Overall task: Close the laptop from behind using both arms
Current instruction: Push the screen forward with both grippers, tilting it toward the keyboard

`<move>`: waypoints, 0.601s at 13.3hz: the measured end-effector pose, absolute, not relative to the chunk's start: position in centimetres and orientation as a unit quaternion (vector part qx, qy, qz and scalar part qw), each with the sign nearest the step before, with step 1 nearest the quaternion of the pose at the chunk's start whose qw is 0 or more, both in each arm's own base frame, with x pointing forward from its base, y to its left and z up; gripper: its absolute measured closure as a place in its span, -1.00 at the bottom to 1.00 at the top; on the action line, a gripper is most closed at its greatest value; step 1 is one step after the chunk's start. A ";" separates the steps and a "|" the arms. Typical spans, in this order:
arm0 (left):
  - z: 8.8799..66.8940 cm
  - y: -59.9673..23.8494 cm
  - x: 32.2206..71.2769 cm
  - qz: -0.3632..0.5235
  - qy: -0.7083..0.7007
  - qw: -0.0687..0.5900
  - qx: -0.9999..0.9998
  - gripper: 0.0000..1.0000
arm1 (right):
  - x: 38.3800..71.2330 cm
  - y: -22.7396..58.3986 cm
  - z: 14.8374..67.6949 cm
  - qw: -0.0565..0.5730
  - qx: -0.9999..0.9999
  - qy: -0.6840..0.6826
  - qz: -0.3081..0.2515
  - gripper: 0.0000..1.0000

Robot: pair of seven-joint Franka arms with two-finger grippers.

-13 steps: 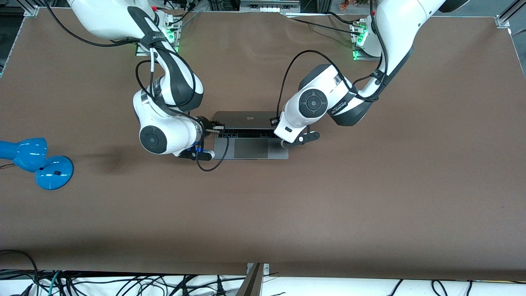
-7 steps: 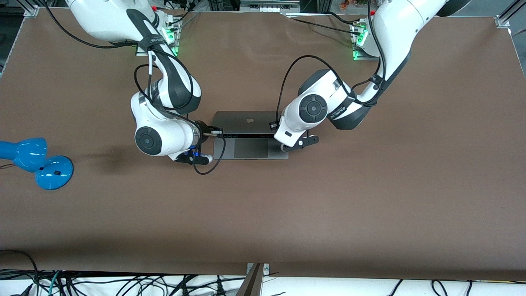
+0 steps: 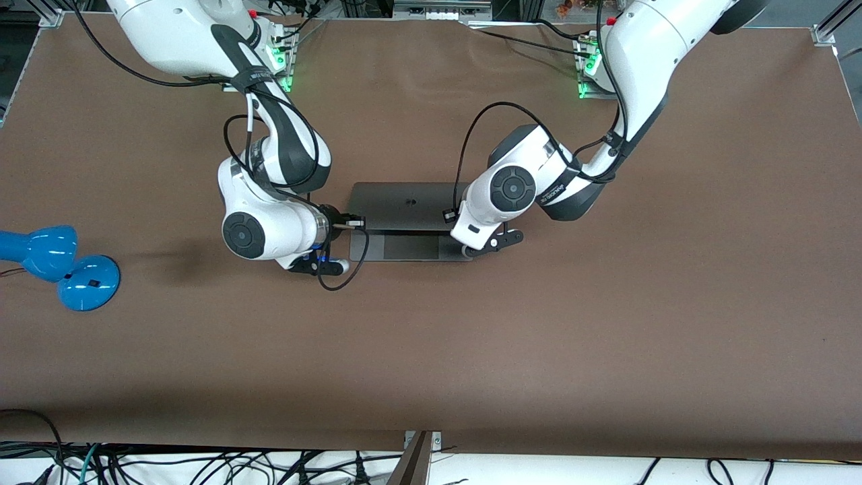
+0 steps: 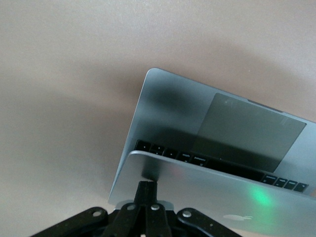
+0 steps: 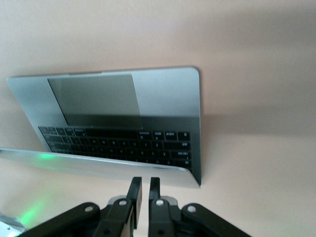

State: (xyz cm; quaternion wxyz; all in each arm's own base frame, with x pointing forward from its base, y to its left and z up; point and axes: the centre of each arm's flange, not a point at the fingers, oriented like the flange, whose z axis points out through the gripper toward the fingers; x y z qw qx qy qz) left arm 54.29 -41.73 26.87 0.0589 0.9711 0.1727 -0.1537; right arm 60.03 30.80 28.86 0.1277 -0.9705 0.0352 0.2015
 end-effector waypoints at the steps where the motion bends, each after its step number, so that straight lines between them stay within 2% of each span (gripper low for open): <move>1: 26.7 -41.8 54.3 -0.153 0.173 0.059 0.971 0.98 | 60.2 30.7 28.7 0.129 -0.971 0.036 0.197 0.74; 8: 26.1 -41.6 54.7 -0.152 0.177 0.061 0.970 0.98 | 61.1 30.7 26.5 0.138 -0.974 0.040 0.175 0.96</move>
